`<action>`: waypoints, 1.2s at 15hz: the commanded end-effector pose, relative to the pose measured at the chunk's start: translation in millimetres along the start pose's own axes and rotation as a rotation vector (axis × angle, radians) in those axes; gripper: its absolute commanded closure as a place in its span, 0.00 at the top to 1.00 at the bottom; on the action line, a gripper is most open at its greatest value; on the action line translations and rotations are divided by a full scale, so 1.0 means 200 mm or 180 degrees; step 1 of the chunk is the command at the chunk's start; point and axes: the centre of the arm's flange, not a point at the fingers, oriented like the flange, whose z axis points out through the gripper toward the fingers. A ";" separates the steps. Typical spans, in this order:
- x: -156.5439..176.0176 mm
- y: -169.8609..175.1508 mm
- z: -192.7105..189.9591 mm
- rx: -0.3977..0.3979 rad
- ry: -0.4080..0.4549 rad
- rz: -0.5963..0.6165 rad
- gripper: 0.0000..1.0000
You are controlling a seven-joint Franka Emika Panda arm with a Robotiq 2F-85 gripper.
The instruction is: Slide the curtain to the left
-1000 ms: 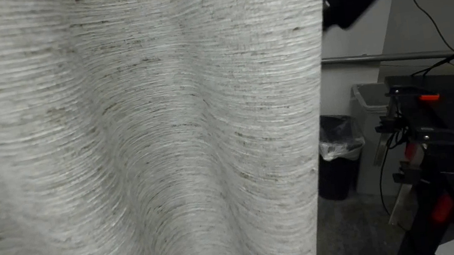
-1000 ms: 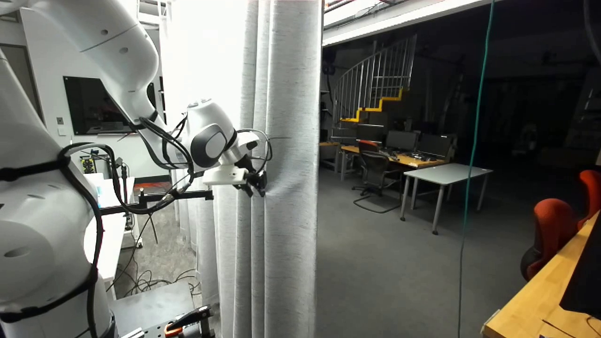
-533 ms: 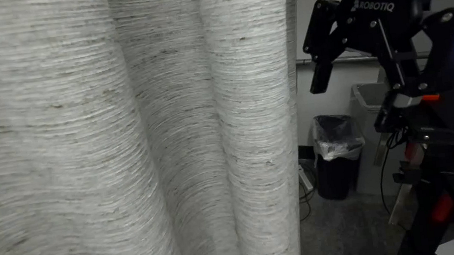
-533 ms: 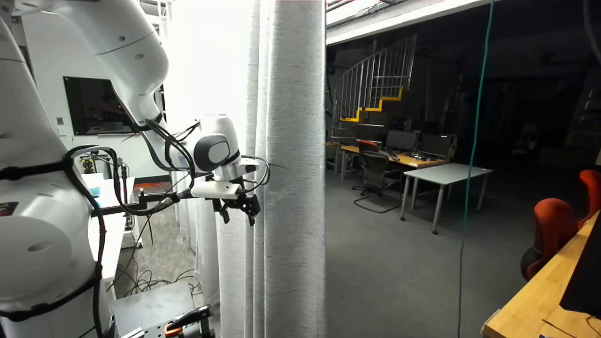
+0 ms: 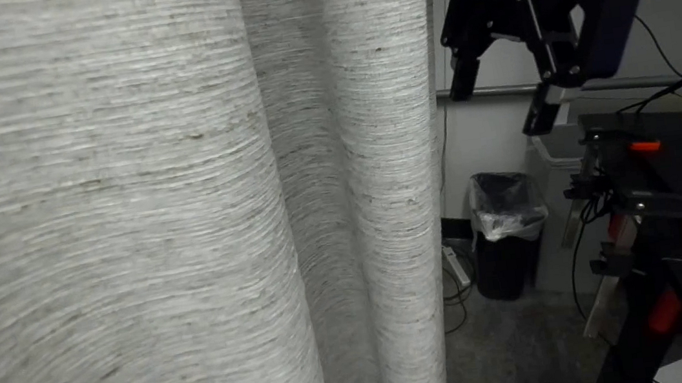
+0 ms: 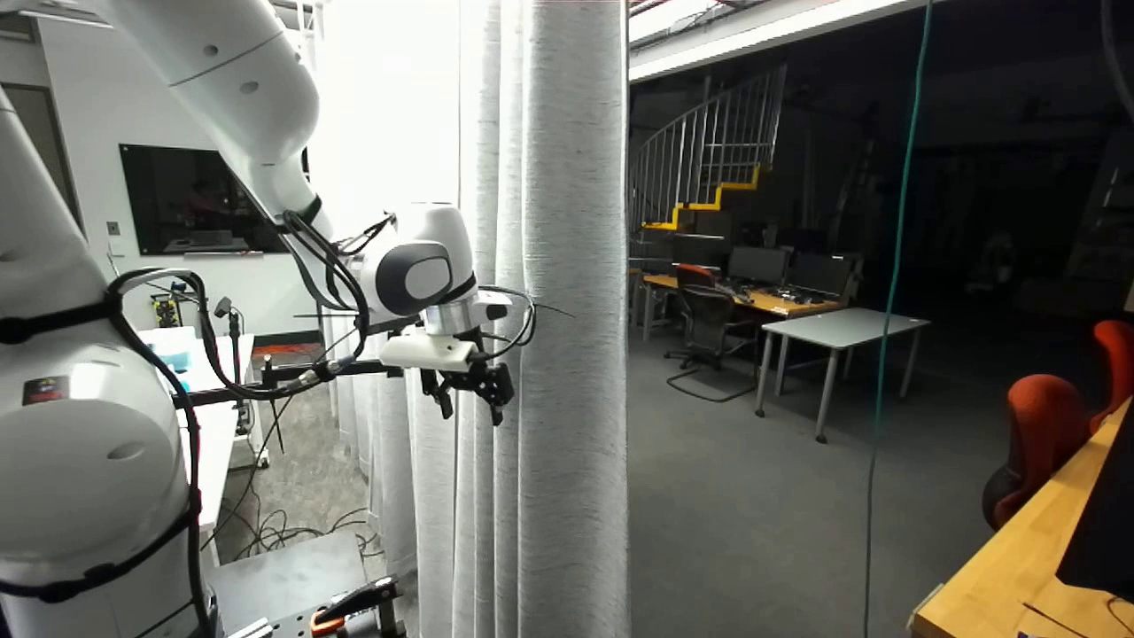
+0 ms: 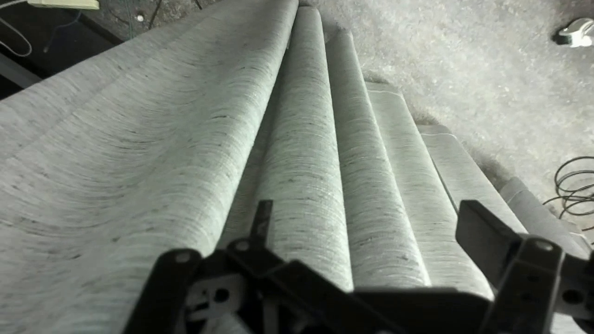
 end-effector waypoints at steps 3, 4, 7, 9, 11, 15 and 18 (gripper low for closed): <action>-0.12 0.41 -0.16 -0.0170 0.0154 0.0493 1.00; -0.13 0.51 -0.17 -0.0211 0.0175 0.0625 1.00; -0.19 0.79 -0.21 -0.0340 0.0217 0.1011 1.00; -0.24 0.92 -0.23 -0.0399 0.0213 0.1182 1.00; -0.27 0.99 -0.25 -0.0433 0.0209 0.1293 1.00; -0.24 1.03 -0.30 -0.0396 0.0187 0.1573 1.00; -0.18 1.00 -0.33 -0.0262 0.0087 0.1786 1.00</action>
